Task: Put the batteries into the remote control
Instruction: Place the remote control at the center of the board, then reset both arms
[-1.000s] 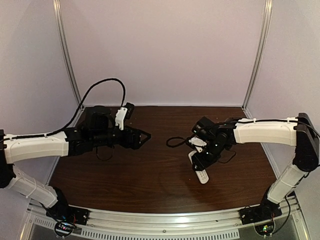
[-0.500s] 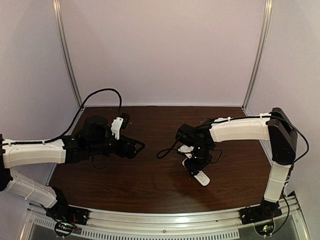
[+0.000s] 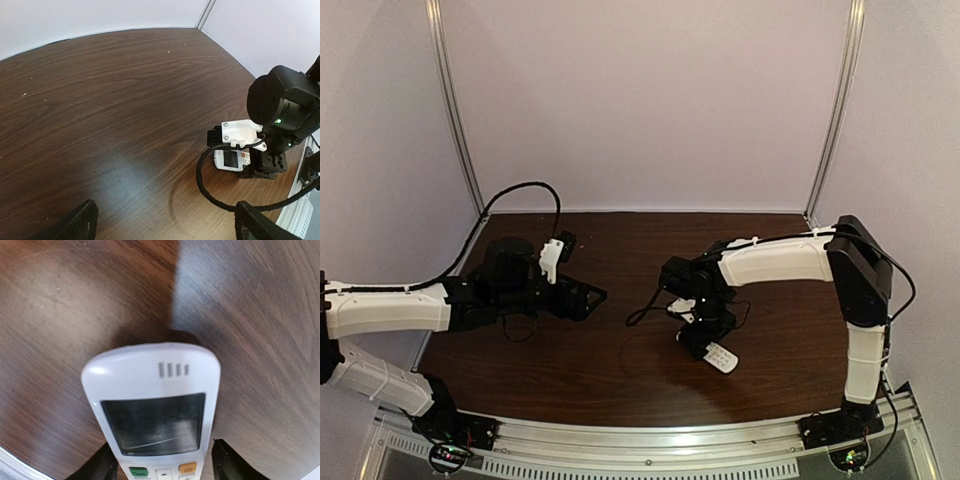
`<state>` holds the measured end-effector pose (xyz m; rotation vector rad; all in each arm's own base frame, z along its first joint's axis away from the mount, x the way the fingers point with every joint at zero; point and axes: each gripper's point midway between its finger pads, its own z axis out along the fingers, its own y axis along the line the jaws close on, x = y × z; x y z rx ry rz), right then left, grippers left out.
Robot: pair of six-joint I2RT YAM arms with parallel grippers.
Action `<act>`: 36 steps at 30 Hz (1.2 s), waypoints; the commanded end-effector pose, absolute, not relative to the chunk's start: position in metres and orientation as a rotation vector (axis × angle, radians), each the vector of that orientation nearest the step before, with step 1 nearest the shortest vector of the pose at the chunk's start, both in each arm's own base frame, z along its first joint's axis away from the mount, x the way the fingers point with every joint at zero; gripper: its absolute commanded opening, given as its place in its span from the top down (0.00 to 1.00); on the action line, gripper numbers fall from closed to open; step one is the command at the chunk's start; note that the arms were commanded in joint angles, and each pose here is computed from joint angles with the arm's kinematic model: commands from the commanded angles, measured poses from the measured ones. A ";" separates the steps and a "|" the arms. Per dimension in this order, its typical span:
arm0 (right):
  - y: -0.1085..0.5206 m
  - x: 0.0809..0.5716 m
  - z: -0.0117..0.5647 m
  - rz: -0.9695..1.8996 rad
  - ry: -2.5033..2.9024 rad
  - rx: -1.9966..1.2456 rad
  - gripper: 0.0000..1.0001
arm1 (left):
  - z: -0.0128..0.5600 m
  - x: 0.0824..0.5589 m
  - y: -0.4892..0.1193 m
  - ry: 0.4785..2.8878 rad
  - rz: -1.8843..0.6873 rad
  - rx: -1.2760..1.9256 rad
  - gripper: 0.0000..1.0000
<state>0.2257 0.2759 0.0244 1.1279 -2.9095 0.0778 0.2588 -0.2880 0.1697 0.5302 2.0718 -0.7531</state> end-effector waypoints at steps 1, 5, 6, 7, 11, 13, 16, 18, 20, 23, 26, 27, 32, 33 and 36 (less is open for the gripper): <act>0.287 0.222 0.025 0.026 -2.903 1.128 0.15 | 0.172 0.266 -0.283 2.047 -0.756 0.512 0.03; 0.301 0.228 0.042 -0.065 -2.958 1.142 0.01 | 0.177 0.270 -0.285 2.051 -0.769 0.509 0.02; 0.305 0.230 0.048 -0.104 -2.976 1.146 0.00 | 0.176 0.271 -0.286 2.060 -0.763 0.511 0.03; 0.310 0.232 0.056 -0.147 -2.996 1.156 0.00 | 0.178 0.274 -0.286 2.064 -0.761 0.510 0.03; 0.322 0.246 0.091 -0.362 -3.108 1.151 0.00 | 0.187 0.287 -0.287 2.083 -0.742 0.504 0.03; 0.321 0.262 0.110 -0.516 -3.181 1.102 0.00 | 0.190 0.298 -0.287 2.111 -0.746 0.503 0.03; 0.305 0.291 0.141 -0.729 -3.323 0.961 0.00 | 0.192 0.317 -0.288 2.176 -0.752 0.504 0.03; 0.285 0.311 0.167 -0.894 -3.431 0.842 0.00 | 0.191 0.330 -0.289 2.218 -0.761 0.495 0.03; 0.261 0.327 0.182 -1.034 -3.512 0.706 0.00 | 0.192 0.342 -0.288 2.244 -0.748 0.475 0.03; 0.223 0.347 0.198 -1.237 -3.594 0.480 0.00 | 0.188 0.356 -0.281 2.265 -0.718 0.440 0.03; 0.183 0.359 0.197 -1.322 -3.671 0.253 0.00 | 0.178 0.365 -0.270 2.292 -0.678 0.401 0.03; 0.178 0.358 0.194 -1.358 -3.669 0.222 0.00 | 0.172 0.366 -0.265 2.303 -0.644 0.383 0.03; 0.159 0.357 0.169 -1.378 -3.700 0.102 0.00 | 0.146 0.356 -0.253 2.338 -0.640 0.336 0.03; 0.158 0.354 0.160 -1.369 -3.692 0.086 0.00 | 0.139 0.351 -0.251 2.347 -0.645 0.332 0.03; 0.159 0.350 0.147 -1.400 -3.670 0.076 0.00 | 0.134 0.347 -0.248 2.351 -0.651 0.309 0.03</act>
